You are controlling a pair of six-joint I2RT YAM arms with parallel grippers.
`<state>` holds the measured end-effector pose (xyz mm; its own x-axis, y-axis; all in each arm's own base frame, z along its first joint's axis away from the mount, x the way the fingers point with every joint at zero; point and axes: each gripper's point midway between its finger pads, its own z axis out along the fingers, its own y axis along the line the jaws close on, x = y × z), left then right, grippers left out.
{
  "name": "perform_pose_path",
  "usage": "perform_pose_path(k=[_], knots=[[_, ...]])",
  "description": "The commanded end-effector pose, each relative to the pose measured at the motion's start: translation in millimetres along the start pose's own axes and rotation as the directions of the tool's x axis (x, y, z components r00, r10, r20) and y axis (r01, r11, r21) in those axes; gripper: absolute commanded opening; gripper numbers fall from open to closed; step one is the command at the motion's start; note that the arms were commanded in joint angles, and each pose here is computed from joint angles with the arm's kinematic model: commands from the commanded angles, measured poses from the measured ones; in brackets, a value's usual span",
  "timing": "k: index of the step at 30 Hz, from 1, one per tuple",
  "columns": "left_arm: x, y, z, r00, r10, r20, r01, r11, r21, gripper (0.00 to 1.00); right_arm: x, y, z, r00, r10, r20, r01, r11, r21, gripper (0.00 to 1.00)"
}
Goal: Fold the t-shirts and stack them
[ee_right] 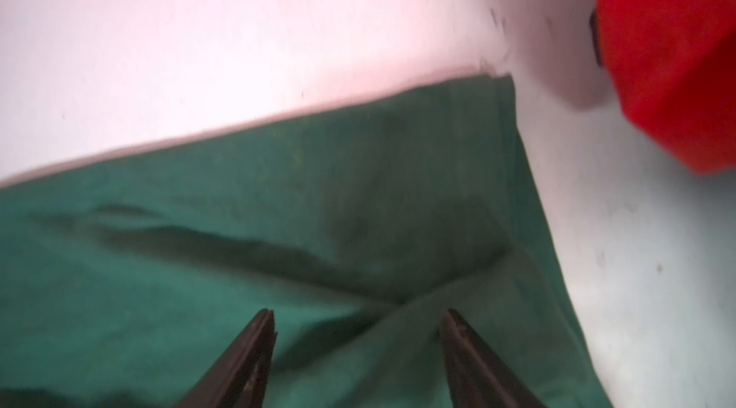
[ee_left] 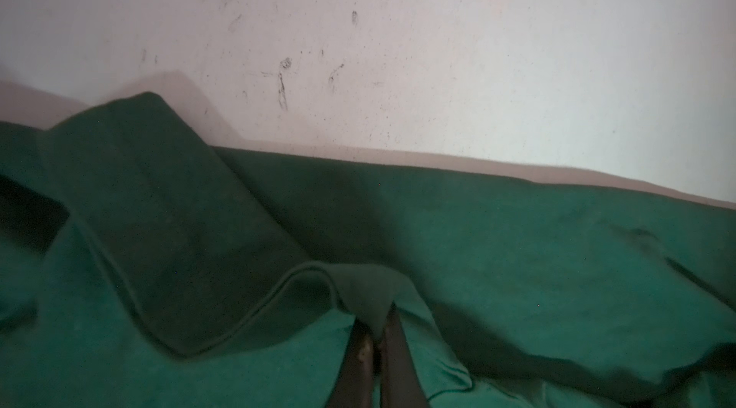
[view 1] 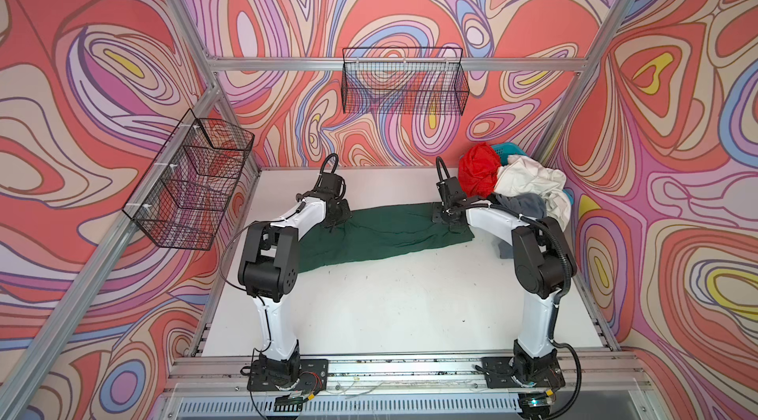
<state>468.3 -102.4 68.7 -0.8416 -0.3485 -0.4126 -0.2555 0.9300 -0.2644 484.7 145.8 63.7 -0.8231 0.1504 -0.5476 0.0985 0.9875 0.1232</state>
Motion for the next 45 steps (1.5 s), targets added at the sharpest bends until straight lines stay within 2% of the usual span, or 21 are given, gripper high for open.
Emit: perform_pose_path(k=[1, 4, 7, 9, 14, 19, 20, 24, 29, 34, 39, 43, 45], knots=[[-1.9, -0.1, -0.9, 1.0, 0.018, -0.001, -0.018, 1.0, -0.004, 0.0, 1.7, 1.6, 14.3, 0.999, -0.013, -0.041, 0.012, 1.0, -0.025, 0.69], [-1.5, -0.3, -1.2, 1.0, 0.018, -0.002, -0.018, 1.0, -0.002, 0.0, -18.9, -10.5, 5.3, 1.0, 0.004, -0.007, -0.004, 1.0, -0.005, 0.69], [-1.2, -1.4, -1.1, 1.0, 0.018, -0.003, -0.018, 1.0, 0.004, 0.0, -43.2, -29.9, -19.8, 0.998, 0.055, 0.041, -0.056, 0.998, 0.013, 0.69], [-1.4, -3.2, -1.7, 1.0, 0.014, -0.004, -0.014, 1.0, 0.014, 0.0, -45.9, -46.0, -35.9, 0.995, 0.091, 0.049, -0.093, 0.995, 0.046, 0.69], [-2.4, -4.6, -4.2, 1.0, 0.011, 0.002, -0.011, 1.0, 0.022, 0.0, -13.5, -65.0, -52.3, 0.988, 0.154, 0.013, -0.155, 0.985, 0.073, 0.68], [-3.2, -7.2, -10.6, 1.0, 0.011, 0.008, -0.012, 0.999, 0.037, 0.0, 22.4, -67.7, -58.0, 0.974, 0.223, -0.031, -0.224, 0.975, -0.012, 0.58], [-3.6, -7.5, -11.8, 1.0, 0.009, 0.012, -0.01, 0.999, 0.041, 0.0, 26.7, -67.4, -57.7, 0.973, 0.23, -0.031, -0.231, 0.973, -0.03, 0.56], [-4.8, -9.1, -14.2, 1.0, 0.004, 0.023, -0.005, 0.999, 0.051, 0.0, 31.3, -59.6, -51.9, 0.971, 0.237, -0.037, -0.24, 0.967, -0.088, 0.55], [-4.4, -11.0, -12.2, 1.0, -0.003, 0.014, 0.002, 0.998, 0.06, 0.0, 28.3, -56.9, -39.9, 0.968, 0.25, -0.032, -0.252, 0.963, -0.1, 0.54], [-4.5, -12.2, -14.2, 1.0, -0.001, 0.016, 0.0, 0.998, 0.066, 0.0, 40.1, -61.4, -15.2, 0.963, 0.257, -0.077, -0.263, 0.96, -0.093, 0.53], [-6.1, -12.8, -17.0, 1.0, 0.001, 0.022, -0.003, 0.998, 0.068, 0.0, 41.1, -67.4, -9.7, 0.962, 0.266, -0.065, -0.27, 0.961, -0.061, 0.46], [-7.9, -13.3, -17.8, 1.0, 0.003, 0.027, -0.005, 0.998, 0.068, 0.0, 37.7, -72.5, -8.8, 0.962, 0.267, -0.046, -0.269, 0.963, -0.033, 0.27], [-7.4, -13.1, -17.4, 1.0, 0.004, 0.026, -0.006, 0.998, 0.067, 0.0, 34.1, -73.6, -9.5, 0.964, 0.264, -0.036, -0.265, 0.964, -0.023, 0.24]])
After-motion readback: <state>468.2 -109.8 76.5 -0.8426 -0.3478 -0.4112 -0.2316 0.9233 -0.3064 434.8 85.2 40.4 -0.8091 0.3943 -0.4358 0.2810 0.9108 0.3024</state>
